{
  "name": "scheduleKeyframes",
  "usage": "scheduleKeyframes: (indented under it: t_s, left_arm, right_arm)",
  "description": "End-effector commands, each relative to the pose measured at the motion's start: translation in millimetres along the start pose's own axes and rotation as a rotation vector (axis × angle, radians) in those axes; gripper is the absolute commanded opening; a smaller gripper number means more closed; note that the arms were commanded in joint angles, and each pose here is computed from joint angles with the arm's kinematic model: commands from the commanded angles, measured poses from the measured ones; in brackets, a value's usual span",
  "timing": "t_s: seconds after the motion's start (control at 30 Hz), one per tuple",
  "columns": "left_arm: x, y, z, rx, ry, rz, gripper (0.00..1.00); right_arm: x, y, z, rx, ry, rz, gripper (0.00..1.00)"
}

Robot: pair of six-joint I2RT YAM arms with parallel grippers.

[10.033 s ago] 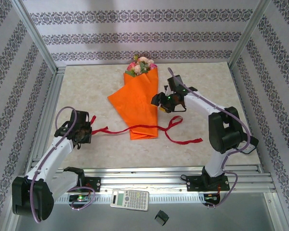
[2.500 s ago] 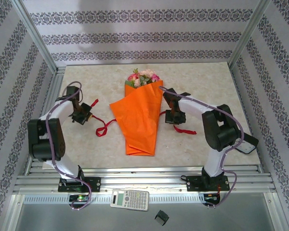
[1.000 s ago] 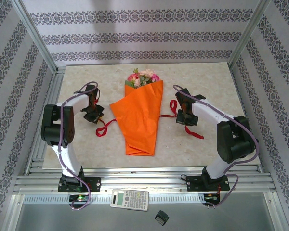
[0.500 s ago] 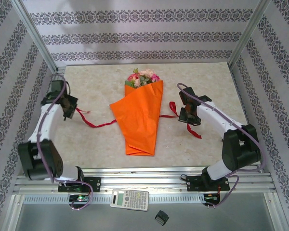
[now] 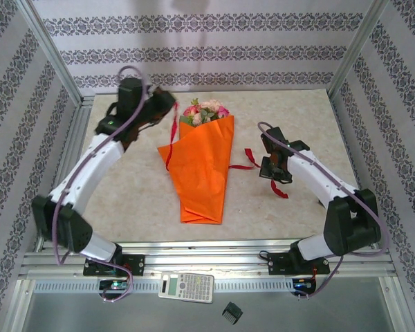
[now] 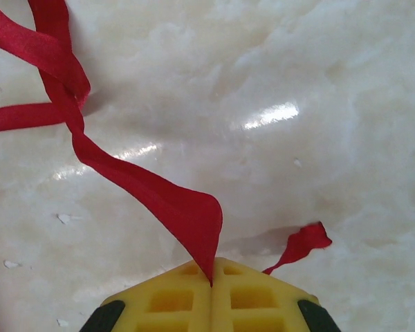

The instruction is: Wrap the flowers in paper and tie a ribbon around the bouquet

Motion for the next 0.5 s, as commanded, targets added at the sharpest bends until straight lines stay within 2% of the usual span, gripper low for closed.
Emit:
scheduleKeyframes:
  t_s: [0.0, 0.1, 0.23, 0.3, 0.37, 0.47]
  left_arm:
    - [44, -49, -31, 0.174, -0.079, 0.188, 0.00]
    - [83, -103, -17, 0.171, -0.076, 0.327, 0.00]
    - [123, -174, 38, 0.068, -0.067, 0.475, 0.04]
    - [136, -197, 66, -0.006, -0.078, 0.517, 0.13]
    - [146, -212, 88, -0.070, -0.100, 0.553, 0.27]
    - [155, -218, 98, -0.113, -0.135, 0.584, 0.40]
  right_arm:
    - [16, 7, -10, 0.002, -0.009, 0.021, 0.00]
    - [25, 11, -12, -0.017, -0.017, 0.021, 0.00]
    - [40, 17, -12, -0.061, -0.024, 0.026, 0.00]
    - [47, 18, -9, -0.092, -0.023, 0.029, 0.00]
    - [52, 20, -7, -0.124, -0.020, 0.030, 0.00]
    - [59, 23, -3, -0.167, -0.014, 0.027, 0.00]
Point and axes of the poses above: each hand's point on the last joint's axis, 136 mm out from that joint toward the fingers, its own y axis back along the fingers, its own z axis along the line the jaws close on, x = y × z, the point moved 6 cm from there along y, back along the fingers, and after that the axes turned 14 degrees about y, right-handed, at the moved point
